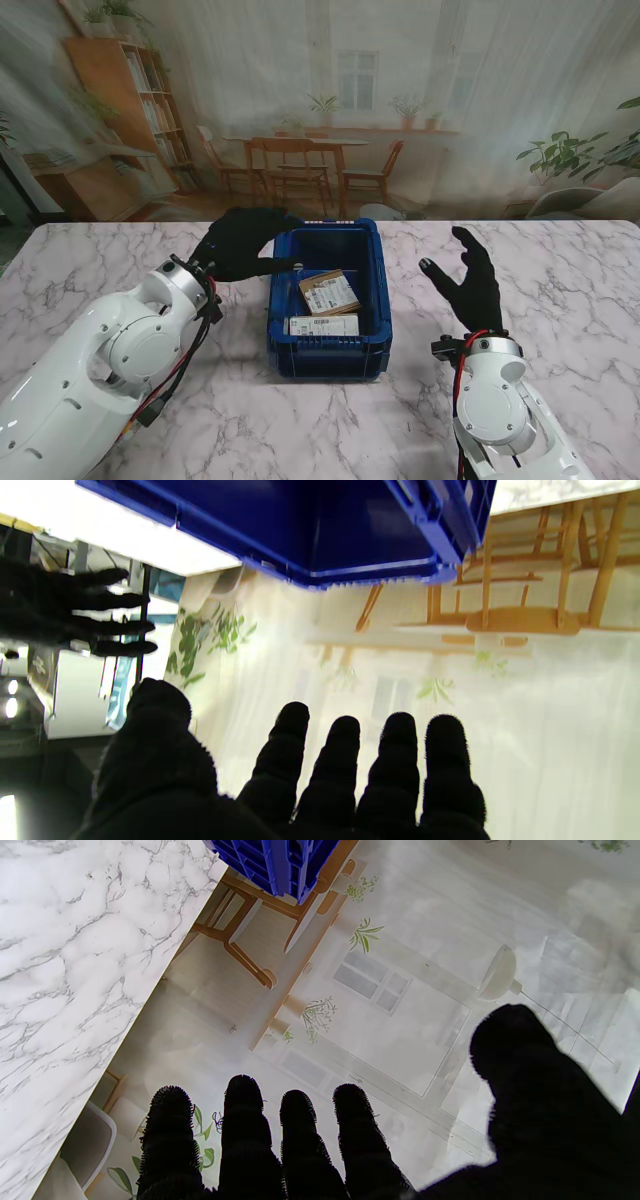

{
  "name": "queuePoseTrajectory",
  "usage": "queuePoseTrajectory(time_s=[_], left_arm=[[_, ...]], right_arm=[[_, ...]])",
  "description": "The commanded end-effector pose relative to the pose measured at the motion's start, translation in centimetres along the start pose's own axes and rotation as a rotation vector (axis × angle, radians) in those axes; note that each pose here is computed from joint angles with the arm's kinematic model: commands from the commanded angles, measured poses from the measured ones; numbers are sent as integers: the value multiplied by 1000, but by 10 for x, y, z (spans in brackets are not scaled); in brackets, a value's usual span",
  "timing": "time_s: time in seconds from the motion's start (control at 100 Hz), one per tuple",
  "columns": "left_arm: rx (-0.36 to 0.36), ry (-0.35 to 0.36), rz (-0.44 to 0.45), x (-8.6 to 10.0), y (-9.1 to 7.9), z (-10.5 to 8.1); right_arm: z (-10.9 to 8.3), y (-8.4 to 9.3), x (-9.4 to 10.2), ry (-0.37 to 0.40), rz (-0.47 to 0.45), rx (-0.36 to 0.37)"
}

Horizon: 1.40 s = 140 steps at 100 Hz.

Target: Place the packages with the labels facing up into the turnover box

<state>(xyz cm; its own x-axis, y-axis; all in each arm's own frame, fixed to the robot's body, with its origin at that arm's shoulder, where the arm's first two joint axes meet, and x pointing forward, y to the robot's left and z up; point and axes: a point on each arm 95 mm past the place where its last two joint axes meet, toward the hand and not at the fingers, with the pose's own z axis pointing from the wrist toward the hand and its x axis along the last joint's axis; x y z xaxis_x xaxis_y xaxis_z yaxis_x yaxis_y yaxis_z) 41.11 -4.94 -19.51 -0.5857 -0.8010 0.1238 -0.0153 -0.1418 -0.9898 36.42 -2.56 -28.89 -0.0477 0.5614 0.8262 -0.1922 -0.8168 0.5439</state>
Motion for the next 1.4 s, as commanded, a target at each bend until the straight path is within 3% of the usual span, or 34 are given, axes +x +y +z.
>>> queuePoseTrajectory(time_s=[0.0,0.26,0.59,0.84,1.11,1.39], left_arm=[[28,11,-20,4,-2,-6],[230,-3,-98,-4,-2,-38],[367,-45,-216,-20,30,-63],[367,-140,-376,-31,67,-66],[318,-244,-468,-48,103,-58],[282,-248,-500,-51,109,-55]], right_arm=[[-2,0,0,6,5,10],[-5,-3,5,52,11,48],[-8,-9,22,177,1,147],[3,-13,17,294,-54,203],[13,-20,0,280,-33,223],[12,-24,-14,248,-8,226]])
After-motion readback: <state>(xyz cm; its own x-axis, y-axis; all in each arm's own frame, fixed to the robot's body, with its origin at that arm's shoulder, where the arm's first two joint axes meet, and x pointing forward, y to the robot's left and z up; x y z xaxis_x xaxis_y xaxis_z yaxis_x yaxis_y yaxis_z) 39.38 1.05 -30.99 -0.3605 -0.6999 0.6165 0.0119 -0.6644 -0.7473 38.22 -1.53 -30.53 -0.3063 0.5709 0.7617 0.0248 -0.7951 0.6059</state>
